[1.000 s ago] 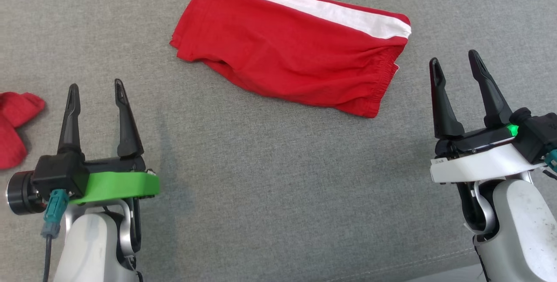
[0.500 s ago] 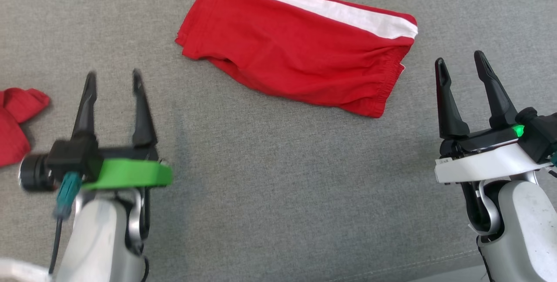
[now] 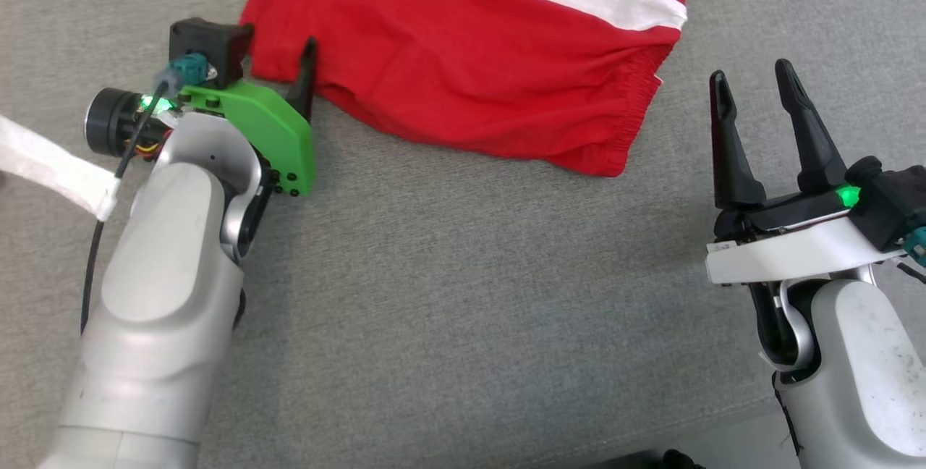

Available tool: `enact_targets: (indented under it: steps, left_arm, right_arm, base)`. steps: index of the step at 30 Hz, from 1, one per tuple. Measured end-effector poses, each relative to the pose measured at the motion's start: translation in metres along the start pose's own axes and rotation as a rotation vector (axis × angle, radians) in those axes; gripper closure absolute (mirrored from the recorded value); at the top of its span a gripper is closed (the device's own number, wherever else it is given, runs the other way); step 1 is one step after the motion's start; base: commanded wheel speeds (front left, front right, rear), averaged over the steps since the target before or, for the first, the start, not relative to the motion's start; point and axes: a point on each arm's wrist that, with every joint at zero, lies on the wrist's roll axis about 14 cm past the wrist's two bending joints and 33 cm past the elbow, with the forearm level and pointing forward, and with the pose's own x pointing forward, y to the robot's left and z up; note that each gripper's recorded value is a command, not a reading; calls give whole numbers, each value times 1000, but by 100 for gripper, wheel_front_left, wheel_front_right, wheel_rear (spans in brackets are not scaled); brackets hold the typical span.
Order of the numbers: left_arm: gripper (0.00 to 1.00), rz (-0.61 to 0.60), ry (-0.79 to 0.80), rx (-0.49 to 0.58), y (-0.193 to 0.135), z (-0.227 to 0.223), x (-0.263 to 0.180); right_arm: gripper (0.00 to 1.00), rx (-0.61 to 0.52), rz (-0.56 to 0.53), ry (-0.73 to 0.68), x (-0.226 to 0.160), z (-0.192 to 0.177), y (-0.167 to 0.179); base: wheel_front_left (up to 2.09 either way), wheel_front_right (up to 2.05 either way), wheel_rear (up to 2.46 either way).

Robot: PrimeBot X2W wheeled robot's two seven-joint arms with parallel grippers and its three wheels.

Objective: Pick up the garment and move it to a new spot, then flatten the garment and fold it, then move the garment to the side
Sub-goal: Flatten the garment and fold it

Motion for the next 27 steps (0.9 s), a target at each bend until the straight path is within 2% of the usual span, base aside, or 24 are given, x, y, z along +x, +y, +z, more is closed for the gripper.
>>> enact_targets:
  steps: [3,11,14,15,16,17,21,27]
  left_arm:
    - [0,12,64,-2,4,-14,13]
    - [0,98,168,101,16,-22,22]
    - [0,113,213,85,20,-27,19]
    - [51,109,231,81,19,-29,19]
    - [70,104,245,69,18,-29,18]
    - [100,97,256,56,17,-30,18]
    - [100,83,263,54,16,-31,16]
    - [100,82,180,4,13,-33,-1]
  right_arm:
    - [0,2,-20,17,-3,-7,-5]
    - [0,4,-49,29,-8,-11,-14]
    - [0,9,-40,26,-7,-9,-10]
    - [0,11,-38,27,-7,-9,-9]
    - [0,11,-36,26,-6,-9,-8]
    - [0,12,-33,25,-6,-8,-7]
    - [0,14,-26,23,-6,-6,-5]
    - [0,16,-34,17,-12,0,-6]
  base:
    - [0,0,0]
    - [0,0,0]
    - [0,0,0]
    - [0,0,0]
    - [0,0,0]
    - [0,0,0]
    - [0,0,0]
    - [0,0,0]
